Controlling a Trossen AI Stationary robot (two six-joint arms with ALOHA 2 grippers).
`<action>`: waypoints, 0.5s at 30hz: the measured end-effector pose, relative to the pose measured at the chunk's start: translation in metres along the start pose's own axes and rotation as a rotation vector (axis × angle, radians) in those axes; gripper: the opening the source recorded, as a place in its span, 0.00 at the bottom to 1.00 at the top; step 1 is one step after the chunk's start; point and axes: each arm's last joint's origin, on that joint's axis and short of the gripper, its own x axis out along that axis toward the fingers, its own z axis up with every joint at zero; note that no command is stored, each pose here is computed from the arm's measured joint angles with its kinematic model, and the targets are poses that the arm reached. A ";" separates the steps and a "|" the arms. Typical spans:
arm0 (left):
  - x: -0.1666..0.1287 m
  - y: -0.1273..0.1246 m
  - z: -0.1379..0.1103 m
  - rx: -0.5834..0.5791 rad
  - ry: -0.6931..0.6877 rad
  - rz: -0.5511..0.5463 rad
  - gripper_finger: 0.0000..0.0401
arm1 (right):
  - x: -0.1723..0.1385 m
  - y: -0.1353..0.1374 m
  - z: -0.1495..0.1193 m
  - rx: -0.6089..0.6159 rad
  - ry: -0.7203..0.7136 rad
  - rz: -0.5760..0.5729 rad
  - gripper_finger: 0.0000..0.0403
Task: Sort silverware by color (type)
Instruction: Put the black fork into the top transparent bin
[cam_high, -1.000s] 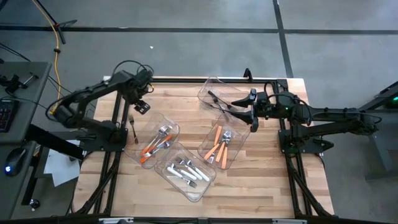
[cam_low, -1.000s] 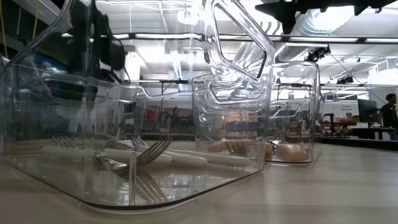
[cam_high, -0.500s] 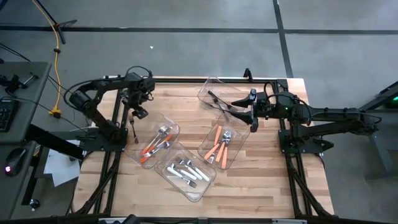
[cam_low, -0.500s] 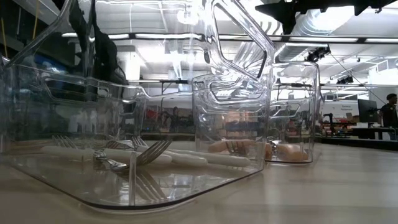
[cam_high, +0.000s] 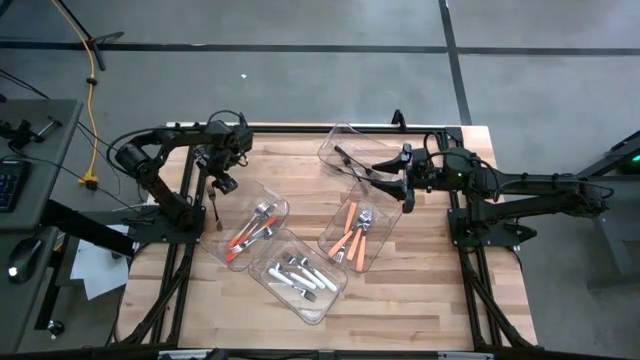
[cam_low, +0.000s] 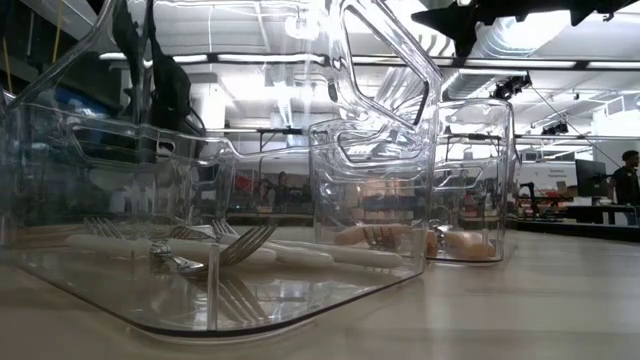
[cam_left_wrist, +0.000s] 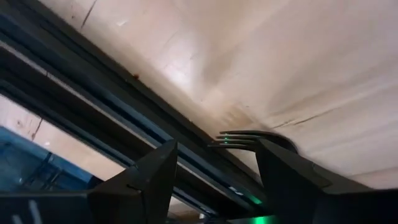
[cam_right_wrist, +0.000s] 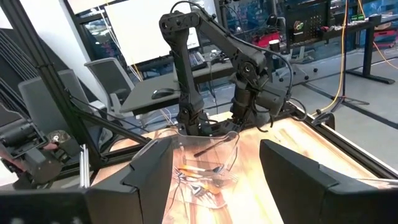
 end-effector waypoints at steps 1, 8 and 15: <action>0.001 -0.001 0.000 -0.009 0.003 0.008 0.52 | 0.000 0.000 0.000 0.000 0.001 0.000 0.56; -0.008 -0.009 -0.011 -0.014 0.065 0.026 0.47 | 0.000 -0.001 -0.004 -0.004 0.045 -0.010 0.56; -0.013 -0.017 -0.016 0.025 0.053 -0.059 0.23 | 0.000 -0.001 -0.006 0.003 0.060 -0.014 0.56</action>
